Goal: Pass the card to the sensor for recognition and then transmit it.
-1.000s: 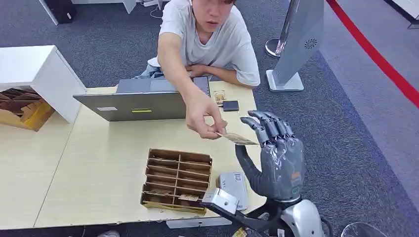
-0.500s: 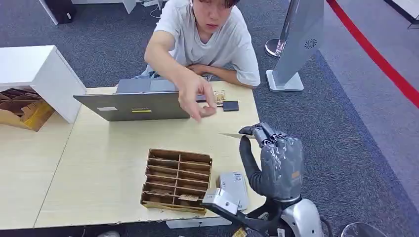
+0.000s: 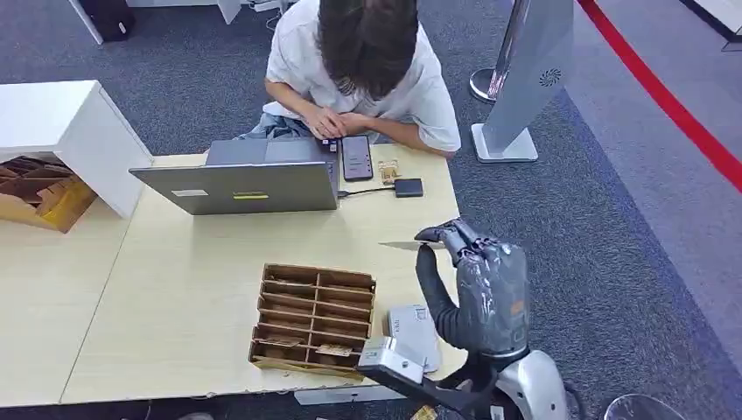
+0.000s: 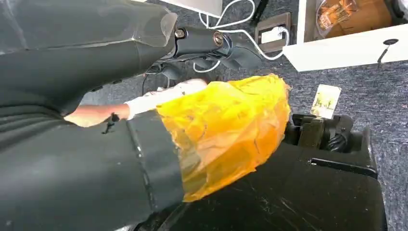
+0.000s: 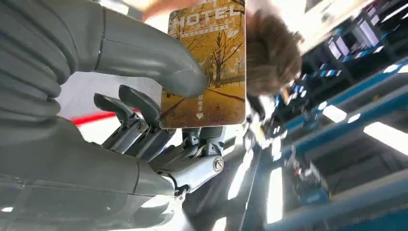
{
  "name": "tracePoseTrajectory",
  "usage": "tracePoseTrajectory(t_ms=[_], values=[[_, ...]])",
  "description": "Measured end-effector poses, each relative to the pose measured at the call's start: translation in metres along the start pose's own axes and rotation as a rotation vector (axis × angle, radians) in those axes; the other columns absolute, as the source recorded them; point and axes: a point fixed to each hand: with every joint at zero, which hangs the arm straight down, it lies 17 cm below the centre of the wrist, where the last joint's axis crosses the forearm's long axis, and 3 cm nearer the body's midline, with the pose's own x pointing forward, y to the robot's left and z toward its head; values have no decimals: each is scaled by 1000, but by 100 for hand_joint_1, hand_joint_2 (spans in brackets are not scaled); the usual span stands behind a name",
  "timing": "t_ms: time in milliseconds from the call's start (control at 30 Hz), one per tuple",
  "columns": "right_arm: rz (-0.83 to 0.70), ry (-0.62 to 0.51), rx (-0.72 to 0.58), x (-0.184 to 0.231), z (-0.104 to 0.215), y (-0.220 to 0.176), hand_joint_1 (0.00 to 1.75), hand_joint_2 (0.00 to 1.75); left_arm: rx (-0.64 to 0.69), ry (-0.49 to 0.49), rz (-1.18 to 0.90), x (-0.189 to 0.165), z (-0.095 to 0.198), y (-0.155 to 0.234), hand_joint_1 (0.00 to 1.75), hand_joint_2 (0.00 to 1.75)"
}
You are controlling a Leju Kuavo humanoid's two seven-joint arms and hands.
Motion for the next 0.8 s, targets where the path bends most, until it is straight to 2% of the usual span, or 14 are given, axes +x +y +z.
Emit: tracePoseTrajectory(t_ms=[233, 367, 500, 633, 800], values=[[-236, 32, 133, 5, 15, 23, 175, 175, 17, 28, 34, -4, 0, 1, 0, 0], [-426, 102, 234, -3, 34, 42, 175, 175, 31, 40, 58, -7, 1, -1, 0, 0], [-595, 216, 243, -18, 57, 50, 175, 175, 37, 45, 67, -8, 3, -4, 0, 0], [-678, 339, 267, -36, 85, 65, 175, 175, 39, 47, 68, -9, 4, -7, 0, 0], [-710, 446, 330, -49, 112, 84, 175, 175, 39, 46, 66, -8, 5, -9, 0, 0]])
